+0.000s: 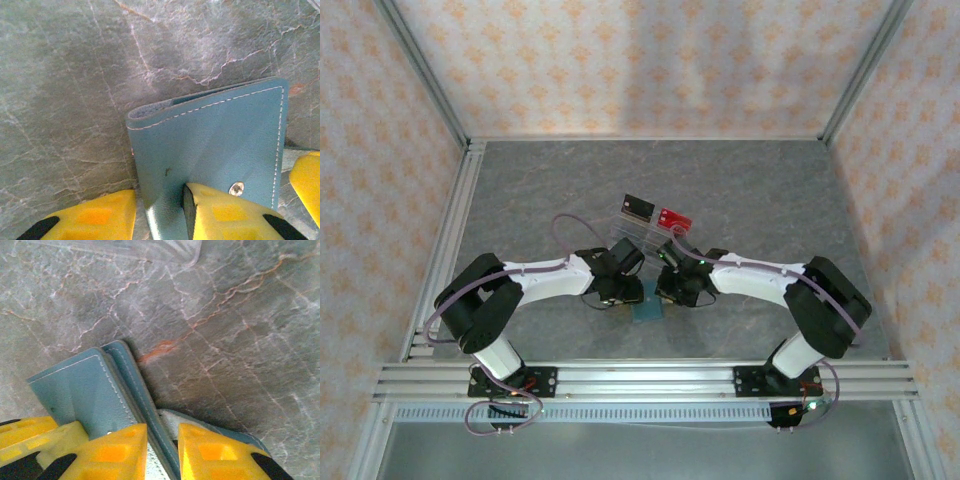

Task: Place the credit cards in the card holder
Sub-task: Open the button at the bottom-center of the table, then pick up the card holder at the bottom-center of the table.

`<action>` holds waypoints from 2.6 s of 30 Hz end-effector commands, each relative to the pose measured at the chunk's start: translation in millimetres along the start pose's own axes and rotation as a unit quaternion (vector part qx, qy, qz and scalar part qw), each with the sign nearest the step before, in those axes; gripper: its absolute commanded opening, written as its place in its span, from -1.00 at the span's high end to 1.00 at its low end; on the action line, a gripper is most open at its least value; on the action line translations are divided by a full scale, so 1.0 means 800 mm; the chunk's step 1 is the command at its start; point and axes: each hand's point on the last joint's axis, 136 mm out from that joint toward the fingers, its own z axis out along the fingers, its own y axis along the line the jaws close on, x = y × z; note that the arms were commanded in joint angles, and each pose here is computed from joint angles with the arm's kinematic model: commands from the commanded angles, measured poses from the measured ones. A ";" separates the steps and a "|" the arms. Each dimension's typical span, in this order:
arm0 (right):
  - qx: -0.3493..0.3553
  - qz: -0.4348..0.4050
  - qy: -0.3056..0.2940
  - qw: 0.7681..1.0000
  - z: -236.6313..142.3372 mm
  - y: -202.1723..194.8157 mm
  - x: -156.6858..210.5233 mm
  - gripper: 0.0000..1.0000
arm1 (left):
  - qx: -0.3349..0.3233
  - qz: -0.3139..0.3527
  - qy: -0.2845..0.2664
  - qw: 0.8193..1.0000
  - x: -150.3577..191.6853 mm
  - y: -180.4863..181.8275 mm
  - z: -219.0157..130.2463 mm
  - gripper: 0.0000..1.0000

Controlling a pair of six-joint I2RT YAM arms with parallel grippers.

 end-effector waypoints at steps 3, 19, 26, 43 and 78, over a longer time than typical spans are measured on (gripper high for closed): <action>0.010 -0.029 0.007 0.999 0.001 -0.006 0.006 0.48 | -0.050 0.004 0.038 0.998 0.032 0.034 0.014 0.35; -0.011 -0.074 0.032 0.997 0.008 0.023 0.014 0.48 | -0.053 0.002 0.041 0.998 0.034 0.037 0.017 0.35; -0.028 -0.089 0.033 0.995 -0.002 0.037 0.016 0.51 | -0.054 0.001 0.044 0.998 0.036 0.039 0.021 0.36; -0.076 -0.100 0.052 0.991 -0.011 0.062 0.025 0.61 | -0.053 0.001 0.051 0.997 0.037 0.038 0.026 0.36; -0.030 -0.136 0.053 0.989 0.031 0.054 0.028 0.54 | -0.062 -0.008 0.056 0.996 0.048 0.054 0.030 0.36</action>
